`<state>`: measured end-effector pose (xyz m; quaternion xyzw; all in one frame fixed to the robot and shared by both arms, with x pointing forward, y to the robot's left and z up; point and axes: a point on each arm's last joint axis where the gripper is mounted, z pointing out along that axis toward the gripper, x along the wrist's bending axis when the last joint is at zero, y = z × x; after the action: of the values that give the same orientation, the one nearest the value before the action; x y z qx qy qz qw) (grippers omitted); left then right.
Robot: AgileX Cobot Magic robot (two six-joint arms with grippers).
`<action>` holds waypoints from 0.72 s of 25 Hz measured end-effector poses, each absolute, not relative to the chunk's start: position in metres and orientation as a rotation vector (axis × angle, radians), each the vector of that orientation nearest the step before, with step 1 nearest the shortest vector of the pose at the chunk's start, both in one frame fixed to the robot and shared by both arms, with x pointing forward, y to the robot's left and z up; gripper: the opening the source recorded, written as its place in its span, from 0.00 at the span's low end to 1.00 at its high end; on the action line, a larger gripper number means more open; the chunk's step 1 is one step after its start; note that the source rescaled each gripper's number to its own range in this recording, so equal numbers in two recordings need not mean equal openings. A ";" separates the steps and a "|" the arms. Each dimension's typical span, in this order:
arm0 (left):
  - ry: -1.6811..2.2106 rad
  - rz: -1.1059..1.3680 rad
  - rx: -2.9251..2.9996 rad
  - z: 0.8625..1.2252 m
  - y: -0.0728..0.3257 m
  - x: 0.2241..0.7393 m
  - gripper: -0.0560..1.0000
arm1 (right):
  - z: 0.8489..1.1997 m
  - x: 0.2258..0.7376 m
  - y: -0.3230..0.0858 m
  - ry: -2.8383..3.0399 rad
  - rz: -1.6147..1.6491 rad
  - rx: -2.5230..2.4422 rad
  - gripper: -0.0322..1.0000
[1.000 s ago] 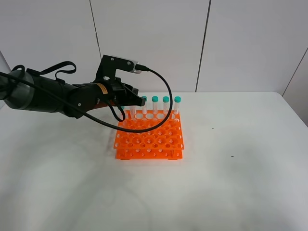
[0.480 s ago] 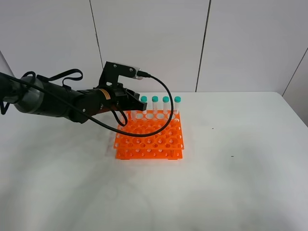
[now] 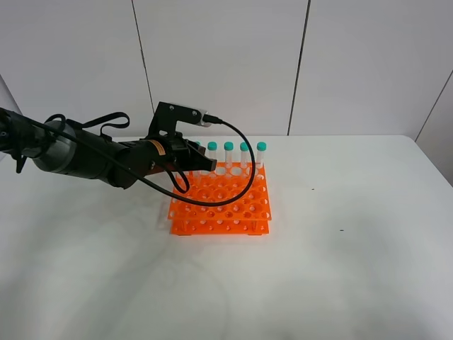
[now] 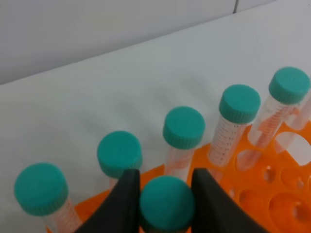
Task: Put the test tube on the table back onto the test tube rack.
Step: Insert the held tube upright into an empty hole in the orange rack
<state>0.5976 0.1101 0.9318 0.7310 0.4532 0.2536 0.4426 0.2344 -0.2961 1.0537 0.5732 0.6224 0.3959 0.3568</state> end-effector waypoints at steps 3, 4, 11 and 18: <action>1.124 0.630 1.812 0.932 0.110 0.598 0.05 | 1.054 0.234 -0.296 1.607 1.022 1.480 0.93; 1.124 0.630 1.812 0.932 0.110 0.598 0.05 | 1.054 0.234 -0.296 1.607 1.022 1.480 0.93; 1.159 0.604 1.794 0.923 0.109 0.599 0.05 | 1.054 0.234 -0.296 1.607 1.022 1.480 0.93; 1.180 0.589 1.790 0.914 0.109 0.600 0.05 | 1.054 0.234 -0.296 1.607 1.022 1.480 0.93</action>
<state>0.5999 0.1088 0.9144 0.7217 0.4758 0.2374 0.4431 0.2344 -0.2961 1.0537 0.5732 0.6224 0.3959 0.3568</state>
